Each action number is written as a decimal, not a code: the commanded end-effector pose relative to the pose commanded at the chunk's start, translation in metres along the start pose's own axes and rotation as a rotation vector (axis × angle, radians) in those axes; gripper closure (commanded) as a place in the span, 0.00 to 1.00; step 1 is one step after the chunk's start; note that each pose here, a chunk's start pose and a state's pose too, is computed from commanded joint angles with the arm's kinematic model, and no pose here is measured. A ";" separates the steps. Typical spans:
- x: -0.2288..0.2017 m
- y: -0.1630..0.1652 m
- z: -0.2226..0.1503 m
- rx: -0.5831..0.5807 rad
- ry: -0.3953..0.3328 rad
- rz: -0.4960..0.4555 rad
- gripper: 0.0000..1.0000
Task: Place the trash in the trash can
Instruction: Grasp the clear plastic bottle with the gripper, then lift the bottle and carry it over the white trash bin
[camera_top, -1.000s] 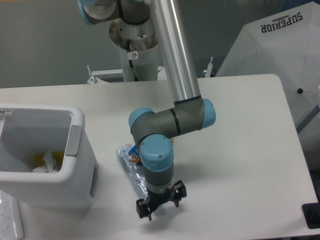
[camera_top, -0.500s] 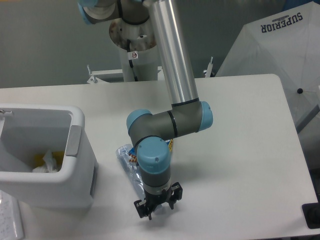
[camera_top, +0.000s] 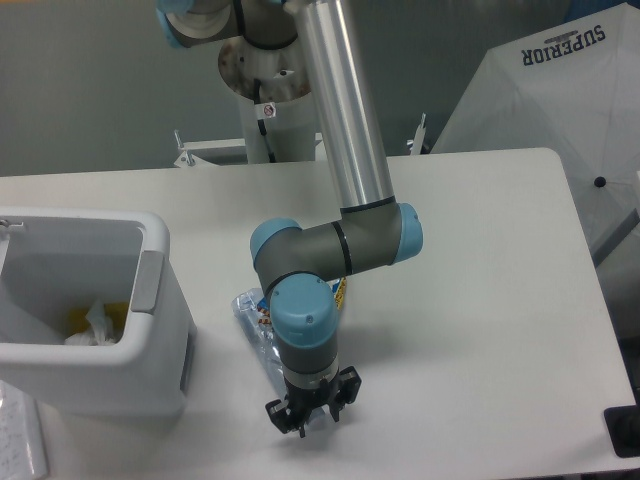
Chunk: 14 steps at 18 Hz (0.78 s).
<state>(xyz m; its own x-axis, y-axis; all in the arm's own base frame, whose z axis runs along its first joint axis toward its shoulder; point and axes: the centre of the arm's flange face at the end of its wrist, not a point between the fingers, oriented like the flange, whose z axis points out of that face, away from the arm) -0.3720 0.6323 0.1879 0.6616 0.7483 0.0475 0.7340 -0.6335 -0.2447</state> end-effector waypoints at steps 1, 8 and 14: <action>0.000 0.000 0.000 0.000 0.000 0.000 0.62; 0.000 -0.003 -0.003 0.008 0.001 -0.001 0.69; -0.007 -0.047 -0.063 0.137 0.018 -0.010 0.69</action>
<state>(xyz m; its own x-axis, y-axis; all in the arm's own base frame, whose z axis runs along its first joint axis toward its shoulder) -0.4014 0.6444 0.2603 0.6577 0.7502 0.0682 0.7140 -0.5920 -0.3737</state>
